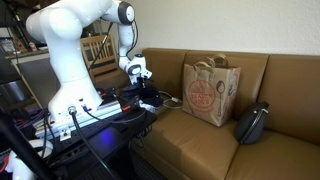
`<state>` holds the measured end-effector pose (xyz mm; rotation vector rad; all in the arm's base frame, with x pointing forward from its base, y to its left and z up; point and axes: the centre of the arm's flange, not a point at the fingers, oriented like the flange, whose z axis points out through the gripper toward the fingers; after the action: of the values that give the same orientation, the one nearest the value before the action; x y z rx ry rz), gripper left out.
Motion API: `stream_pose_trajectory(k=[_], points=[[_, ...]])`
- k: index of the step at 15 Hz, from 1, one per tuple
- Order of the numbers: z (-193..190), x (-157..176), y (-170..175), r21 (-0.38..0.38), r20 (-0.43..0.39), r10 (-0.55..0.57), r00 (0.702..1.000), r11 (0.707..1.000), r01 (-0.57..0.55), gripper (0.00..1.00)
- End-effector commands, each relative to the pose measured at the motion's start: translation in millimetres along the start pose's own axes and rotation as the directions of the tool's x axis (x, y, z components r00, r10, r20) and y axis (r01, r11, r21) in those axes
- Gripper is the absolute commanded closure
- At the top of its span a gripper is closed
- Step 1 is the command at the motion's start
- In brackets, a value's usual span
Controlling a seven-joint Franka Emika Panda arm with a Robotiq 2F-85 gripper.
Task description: Place the white fabric and the black fabric in the bag
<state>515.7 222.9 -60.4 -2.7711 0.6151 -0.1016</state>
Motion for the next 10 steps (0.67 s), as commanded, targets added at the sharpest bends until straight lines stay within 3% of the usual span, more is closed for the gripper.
stream_pose_trajectory(k=[1, 7, 10], points=[[-61.4, 15.1, 10.2, 0.066, 0.126, 0.071, 0.989, 0.995, -0.079, 1.0], [-186.5, 50.6, 16.0, 0.241, 0.102, 0.108, 0.989, 0.962, -0.129, 1.0], [-256.8, 64.6, 8.4, 0.393, 0.002, 0.127, 0.992, 0.912, -0.118, 1.0]])
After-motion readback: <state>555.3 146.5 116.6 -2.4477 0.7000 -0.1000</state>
